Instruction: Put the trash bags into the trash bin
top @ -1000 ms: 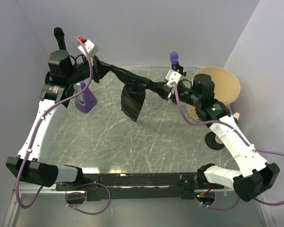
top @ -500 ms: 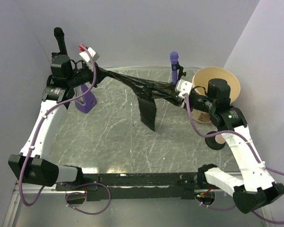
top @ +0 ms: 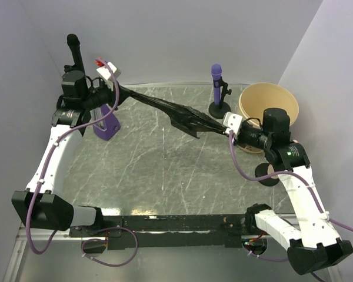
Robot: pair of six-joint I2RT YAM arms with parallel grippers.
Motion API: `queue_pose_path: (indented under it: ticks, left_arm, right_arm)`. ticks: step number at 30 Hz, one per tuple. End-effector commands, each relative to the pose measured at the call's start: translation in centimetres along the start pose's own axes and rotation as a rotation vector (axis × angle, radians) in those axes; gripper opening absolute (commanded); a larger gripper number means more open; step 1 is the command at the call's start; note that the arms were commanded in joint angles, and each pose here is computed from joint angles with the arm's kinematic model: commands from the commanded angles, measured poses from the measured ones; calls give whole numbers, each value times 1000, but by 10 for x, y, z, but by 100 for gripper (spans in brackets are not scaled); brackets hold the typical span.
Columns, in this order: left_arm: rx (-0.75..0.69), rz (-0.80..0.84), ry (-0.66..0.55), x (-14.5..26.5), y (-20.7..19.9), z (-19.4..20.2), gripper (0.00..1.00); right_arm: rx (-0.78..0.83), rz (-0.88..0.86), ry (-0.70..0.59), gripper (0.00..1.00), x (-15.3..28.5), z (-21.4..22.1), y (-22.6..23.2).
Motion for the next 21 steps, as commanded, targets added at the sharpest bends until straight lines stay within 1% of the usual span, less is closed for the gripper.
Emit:
queue_pose_path:
  ticks: [1, 4, 8, 9, 10, 11, 12, 14, 15, 17, 19, 20, 21]
  left_arm:
    - [-92, -10, 25, 4, 6, 11, 1]
    - [-94, -103, 26, 7, 17, 20, 1]
    - [18, -129, -22, 7, 21, 16, 1]
    - [43, -115, -28, 6, 19, 15, 6]
    - [88, -98, -32, 5, 17, 15, 20]
    - [129, -81, -34, 5, 13, 15, 39]
    - [192, -72, -34, 6, 9, 16, 50]
    - [307, -79, -26, 9, 2, 21, 68]
    - [358, -77, -16, 12, -2, 24, 73]
    - [452, -61, 20, 20, -14, 35, 74]
    - [567, -6, 83, 26, -27, 52, 73]
    - [622, 8, 113, 29, -32, 60, 72]
    - [673, 36, 148, 31, -37, 70, 67]
  right_arm:
    - [44, -6, 12, 0, 4, 6, 3]
    - [23, -31, 10, 0, 2, 8, 6]
    - [-1, -41, -2, 0, 0, 10, 11]
    - [-18, -43, -3, 0, -1, 10, 12]
    - [-38, -40, -7, 0, -2, 10, 11]
    - [-73, -36, -15, 0, -3, 9, 11]
    - [-114, -36, -24, 0, -5, 8, 10]
    - [-208, -60, -48, 0, -11, 6, 10]
    - [-256, -75, -69, 0, -13, 5, 11]
    - [-364, -111, -100, 0, -21, 3, 14]
    - [-453, -156, -123, 0, -29, 2, 17]
    - [-494, -184, -128, 0, -33, 1, 18]
    - [-545, -210, -127, 0, -36, -1, 19]
Point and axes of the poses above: each gripper's point midway between its finger pads, its own x axis back along the fingers, its own y axis along the line the jaws close on, z = x × y, the point moved 10 cm from there along x, back along the fingers, and after that the axes turned 14 degrees about x, right-handed, at the moved point
